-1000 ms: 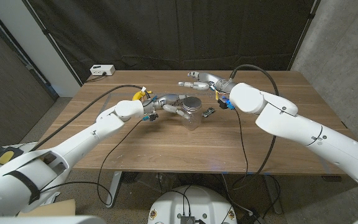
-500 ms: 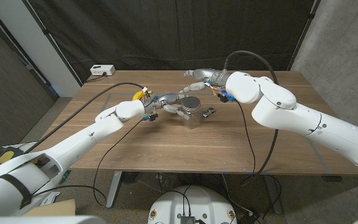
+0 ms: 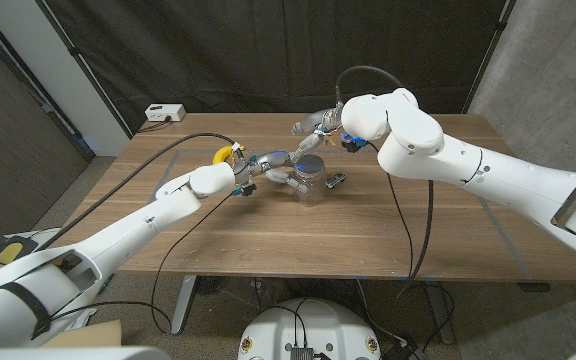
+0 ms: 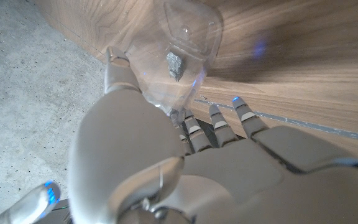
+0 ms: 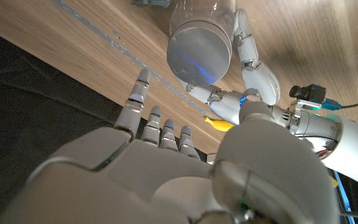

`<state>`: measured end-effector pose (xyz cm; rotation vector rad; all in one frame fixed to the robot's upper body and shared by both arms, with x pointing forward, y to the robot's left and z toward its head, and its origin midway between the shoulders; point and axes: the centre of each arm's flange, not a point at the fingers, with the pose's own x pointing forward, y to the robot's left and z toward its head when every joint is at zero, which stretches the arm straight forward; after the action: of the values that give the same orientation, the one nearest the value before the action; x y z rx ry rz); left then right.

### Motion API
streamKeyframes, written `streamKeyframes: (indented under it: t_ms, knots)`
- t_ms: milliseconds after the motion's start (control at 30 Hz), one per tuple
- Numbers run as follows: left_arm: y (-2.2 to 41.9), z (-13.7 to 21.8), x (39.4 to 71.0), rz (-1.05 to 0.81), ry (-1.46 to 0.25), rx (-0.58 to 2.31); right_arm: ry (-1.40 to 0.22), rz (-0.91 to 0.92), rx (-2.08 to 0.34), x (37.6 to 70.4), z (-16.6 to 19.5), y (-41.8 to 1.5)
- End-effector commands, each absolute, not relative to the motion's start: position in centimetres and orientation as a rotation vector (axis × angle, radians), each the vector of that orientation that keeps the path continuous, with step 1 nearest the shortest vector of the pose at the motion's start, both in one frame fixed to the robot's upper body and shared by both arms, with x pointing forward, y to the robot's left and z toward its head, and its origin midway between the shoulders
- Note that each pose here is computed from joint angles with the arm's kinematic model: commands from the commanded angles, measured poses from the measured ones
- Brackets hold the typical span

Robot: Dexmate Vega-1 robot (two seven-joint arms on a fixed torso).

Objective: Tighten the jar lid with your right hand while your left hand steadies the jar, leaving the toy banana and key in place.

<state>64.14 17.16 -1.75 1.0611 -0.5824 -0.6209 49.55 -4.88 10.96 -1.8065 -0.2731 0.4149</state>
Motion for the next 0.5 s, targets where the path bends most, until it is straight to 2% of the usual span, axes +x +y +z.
streamKeyframes:
  t_ms: [33, 500]
  knots:
    - [17.47, -3.31, 64.36, -0.622, -0.544, 1.044, -0.079, 0.472, -1.904, 51.42, 10.65, -4.47]
    - [17.45, -3.11, 64.52, -0.622, -0.544, 1.046, -0.035, 0.493, -1.926, 52.06, 9.67, -4.46]
